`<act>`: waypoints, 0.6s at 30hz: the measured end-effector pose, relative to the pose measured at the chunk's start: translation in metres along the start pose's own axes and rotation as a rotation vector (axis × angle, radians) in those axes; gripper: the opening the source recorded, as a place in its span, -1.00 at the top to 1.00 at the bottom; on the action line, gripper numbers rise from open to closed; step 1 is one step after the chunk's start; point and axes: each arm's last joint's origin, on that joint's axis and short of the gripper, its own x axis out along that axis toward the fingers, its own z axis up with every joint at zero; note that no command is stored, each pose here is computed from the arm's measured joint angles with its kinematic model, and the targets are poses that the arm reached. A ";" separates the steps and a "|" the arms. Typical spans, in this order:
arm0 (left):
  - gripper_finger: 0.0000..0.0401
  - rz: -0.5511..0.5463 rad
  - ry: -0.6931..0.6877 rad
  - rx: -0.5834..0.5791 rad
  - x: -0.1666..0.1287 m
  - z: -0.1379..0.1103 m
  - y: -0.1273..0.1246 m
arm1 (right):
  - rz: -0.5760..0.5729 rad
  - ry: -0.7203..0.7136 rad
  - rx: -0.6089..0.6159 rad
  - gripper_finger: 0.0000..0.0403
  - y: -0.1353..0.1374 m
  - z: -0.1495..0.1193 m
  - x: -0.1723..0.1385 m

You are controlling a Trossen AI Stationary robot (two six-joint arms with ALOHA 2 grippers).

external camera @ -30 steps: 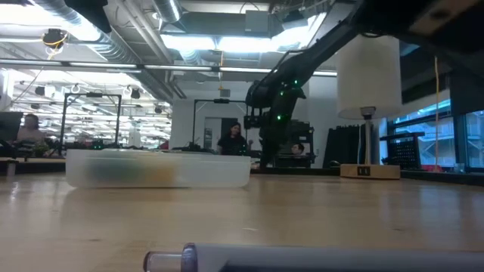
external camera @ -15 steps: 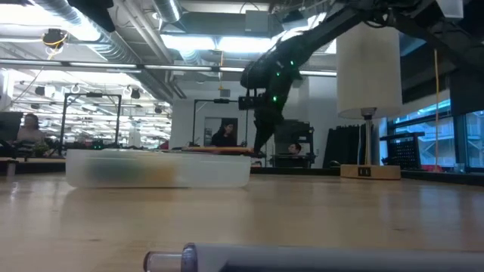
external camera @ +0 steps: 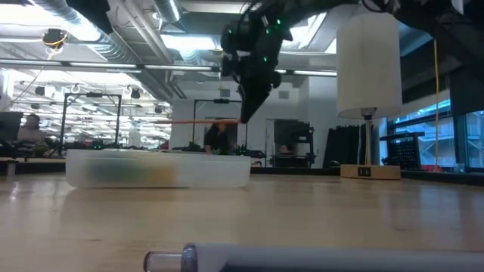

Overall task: Pack school essentials
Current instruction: Put the orange pencil into the transparent supply box

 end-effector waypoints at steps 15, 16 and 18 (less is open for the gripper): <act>-0.94 -0.037 0.002 0.068 -0.007 -0.009 -0.007 | 0.064 -0.061 -0.155 0.80 0.092 0.045 0.012; -0.94 -0.040 0.001 0.072 -0.008 -0.010 -0.007 | 0.065 -0.060 -0.154 0.80 0.092 0.046 0.015; -0.94 -0.039 -0.008 0.078 -0.009 -0.011 -0.008 | 0.069 -0.047 -0.144 0.80 0.092 0.046 0.022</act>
